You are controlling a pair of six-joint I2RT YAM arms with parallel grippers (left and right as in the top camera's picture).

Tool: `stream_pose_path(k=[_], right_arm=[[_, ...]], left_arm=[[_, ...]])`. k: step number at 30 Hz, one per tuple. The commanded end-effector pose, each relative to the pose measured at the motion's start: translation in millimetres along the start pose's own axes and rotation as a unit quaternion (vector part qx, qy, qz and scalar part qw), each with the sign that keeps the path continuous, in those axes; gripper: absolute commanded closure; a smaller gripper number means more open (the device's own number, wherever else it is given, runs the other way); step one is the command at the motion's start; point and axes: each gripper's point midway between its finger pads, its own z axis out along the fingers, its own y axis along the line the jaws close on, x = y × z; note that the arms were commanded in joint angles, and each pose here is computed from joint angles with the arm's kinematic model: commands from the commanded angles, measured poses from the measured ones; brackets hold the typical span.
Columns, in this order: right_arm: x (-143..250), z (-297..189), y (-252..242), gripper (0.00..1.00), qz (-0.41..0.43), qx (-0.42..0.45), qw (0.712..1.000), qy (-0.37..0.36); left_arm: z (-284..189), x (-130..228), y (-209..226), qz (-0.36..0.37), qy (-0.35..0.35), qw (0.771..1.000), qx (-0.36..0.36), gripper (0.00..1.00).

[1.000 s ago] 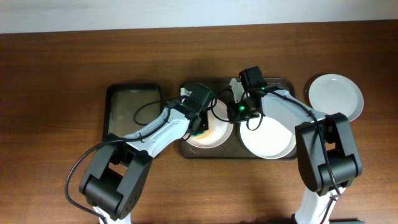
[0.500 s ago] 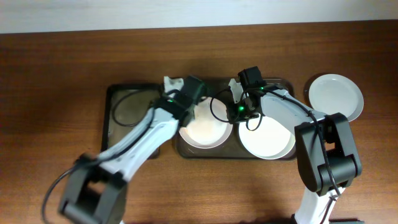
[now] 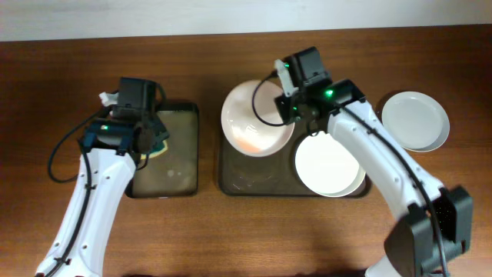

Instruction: Clean dirty plates on tray and stack at the side

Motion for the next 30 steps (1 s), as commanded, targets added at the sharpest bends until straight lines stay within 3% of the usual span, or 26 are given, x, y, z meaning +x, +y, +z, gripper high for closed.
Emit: stream_pose_path(k=[1,6,12,20,22,23,25,27,28,30], right_arm=[[-30.4,-51.8,-22.2,0.96,-0.089,0.189,0.977,-0.040],[-47.1,-100.3,-4.2,0.96,-0.246,0.353,0.902,-0.035],[-51.9,-120.4,22.6,0.96,-0.382,0.393,0.837,-0.005],[-52.3,-133.4,18.9,0.96,-0.444,0.430,0.785,0.038],[-52.5,-131.4,20.9,0.96,-0.438,0.424,0.792,0.031],[-52.3,-124.1,26.6,0.96,-0.424,0.400,0.813,0.012],[-43.1,-92.1,51.6,0.96,-0.395,0.277,0.875,-0.027],[-23.9,-66.8,75.7,0.96,-0.414,0.150,0.898,-0.020],[-18.8,-54.7,68.1,0.96,-0.385,0.112,0.916,-0.012],[-27.4,-54.9,30.3,0.96,-0.290,0.166,0.942,-0.015]], left_arm=[[0.3,-1.5,11.7,-0.019,0.013,1.000,-0.002,1.00],[0.3,2.0,14.8,-0.018,0.021,1.000,-0.008,1.00],[0.3,3.5,15.8,-0.017,0.024,1.000,-0.010,1.00],[0.4,4.6,16.4,-0.016,0.026,0.999,-0.011,1.00],[0.4,4.5,16.3,-0.016,0.026,0.999,-0.011,1.00],[0.4,4.4,16.3,-0.016,0.025,0.999,-0.011,1.00],[0.4,4.4,16.3,-0.016,0.025,0.999,-0.011,1.00],[0.4,4.5,16.3,-0.016,0.026,0.999,-0.011,1.00],[0.4,4.9,16.6,-0.016,0.026,0.999,-0.011,1.00],[0.4,5.1,16.8,-0.016,0.027,0.999,-0.012,1.00]])
